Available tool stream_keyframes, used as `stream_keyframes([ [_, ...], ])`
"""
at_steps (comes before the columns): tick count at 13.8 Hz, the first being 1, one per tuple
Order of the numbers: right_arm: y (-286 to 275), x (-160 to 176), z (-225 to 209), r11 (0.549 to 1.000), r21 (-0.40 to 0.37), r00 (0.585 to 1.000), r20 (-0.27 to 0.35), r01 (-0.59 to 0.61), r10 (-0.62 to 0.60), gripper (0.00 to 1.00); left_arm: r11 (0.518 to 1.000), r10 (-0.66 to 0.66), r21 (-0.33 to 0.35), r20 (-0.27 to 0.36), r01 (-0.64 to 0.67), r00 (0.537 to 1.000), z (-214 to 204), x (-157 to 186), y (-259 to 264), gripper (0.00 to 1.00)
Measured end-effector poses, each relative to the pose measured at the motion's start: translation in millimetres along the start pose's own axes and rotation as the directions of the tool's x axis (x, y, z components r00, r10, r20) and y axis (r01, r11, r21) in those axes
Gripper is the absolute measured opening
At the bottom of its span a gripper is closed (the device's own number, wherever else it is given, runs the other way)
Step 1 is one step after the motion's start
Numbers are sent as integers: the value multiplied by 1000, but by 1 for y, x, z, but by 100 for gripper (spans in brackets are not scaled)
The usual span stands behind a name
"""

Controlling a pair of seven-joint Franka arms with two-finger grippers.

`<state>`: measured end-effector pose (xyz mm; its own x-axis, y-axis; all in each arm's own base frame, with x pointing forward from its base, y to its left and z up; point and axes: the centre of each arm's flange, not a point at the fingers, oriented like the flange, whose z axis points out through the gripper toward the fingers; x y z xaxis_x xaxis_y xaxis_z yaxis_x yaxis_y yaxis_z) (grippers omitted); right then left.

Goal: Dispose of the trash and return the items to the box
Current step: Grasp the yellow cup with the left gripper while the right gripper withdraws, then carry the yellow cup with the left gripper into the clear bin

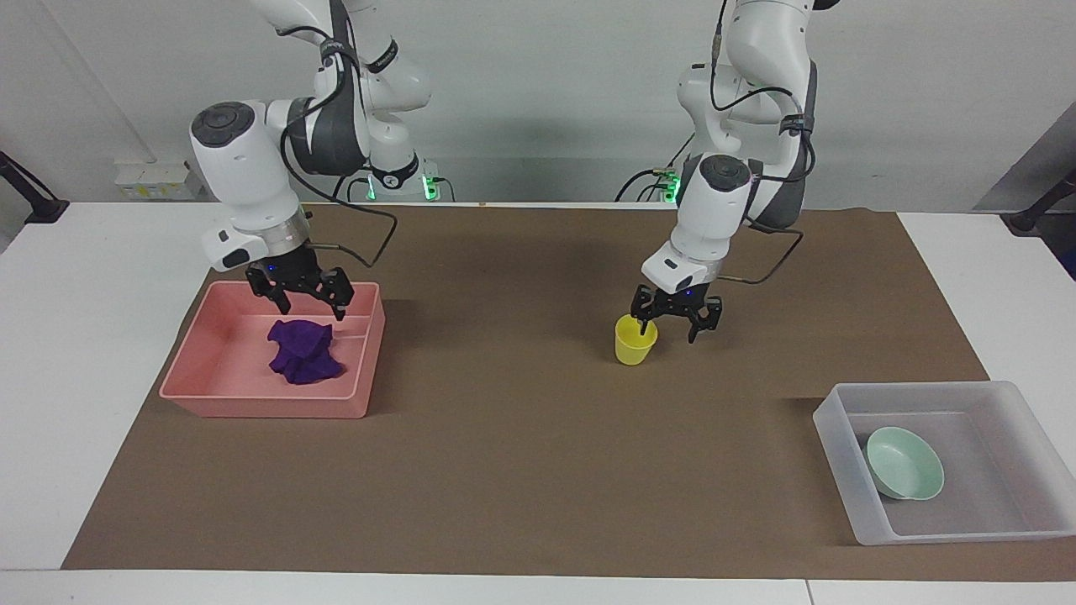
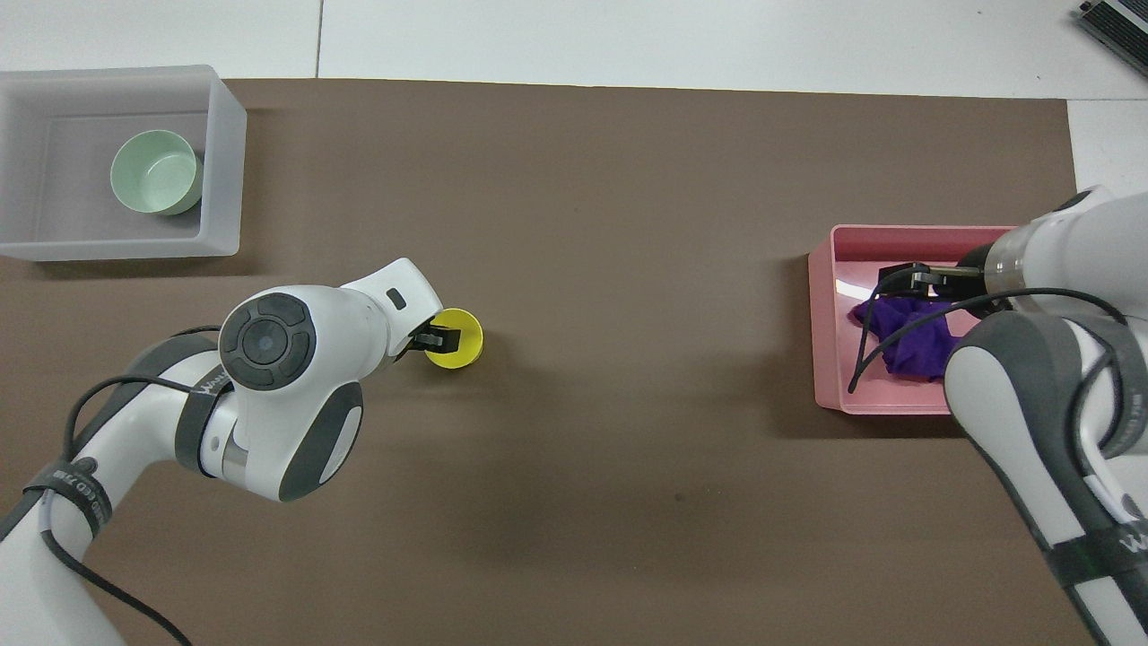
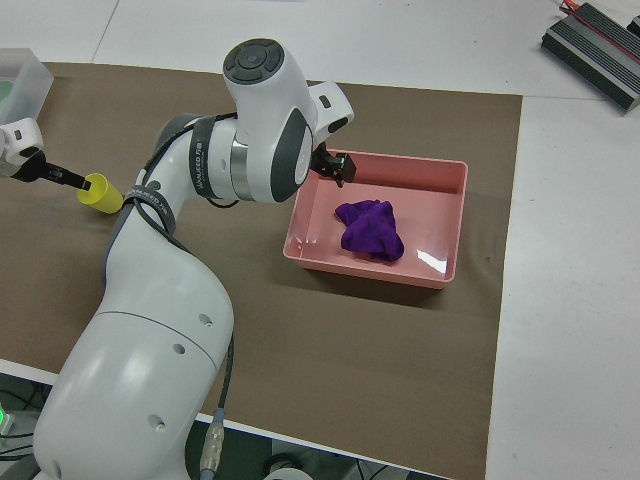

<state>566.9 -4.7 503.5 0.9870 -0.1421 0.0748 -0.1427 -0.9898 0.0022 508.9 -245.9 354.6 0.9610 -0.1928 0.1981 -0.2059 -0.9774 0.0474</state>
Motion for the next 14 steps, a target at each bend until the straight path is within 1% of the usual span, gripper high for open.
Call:
stream_keyframes([
  [1,2,0,-25,1000,-1,1000,4,-3,3,100,1000,-18,-2,1,18,1000,5,-2,5,84],
  [2,4,-1,-48,1000,0,1000,1,-5,5,100,999,-41,-3,4,41,999,9,-4,8,72],
  [3,5,-3,-67,1000,1,1000,2,-8,8,100,998,-66,-4,7,66,998,11,-5,11,57],
  [4,8,-6,-84,1000,0,1000,9,-12,12,100,996,-87,-4,8,87,996,12,-5,13,46],
  [6,15,-13,-113,1000,-5,999,44,-22,23,100,995,-104,-6,2,104,995,9,-4,13,19],
  [7,17,-16,-126,1000,-7,998,57,-26,26,100,994,-110,-5,0,110,994,6,-2,11,8],
  [8,18,-18,-138,1000,-8,998,61,-26,27,100,993,-117,0,3,117,993,0,1,7,3],
  [10,18,-20,-144,1000,-8,997,66,-25,25,100,988,-151,10,0,151,989,-25,16,-10,3],
  [12,17,-20,-137,1000,-10,997,76,-24,25,100,980,-198,16,-42,199,979,-51,38,-41,3],
  [14,17,-21,-132,1000,-11,996,87,-23,24,100,974,-217,50,-101,223,971,-72,60,-88,3],
])
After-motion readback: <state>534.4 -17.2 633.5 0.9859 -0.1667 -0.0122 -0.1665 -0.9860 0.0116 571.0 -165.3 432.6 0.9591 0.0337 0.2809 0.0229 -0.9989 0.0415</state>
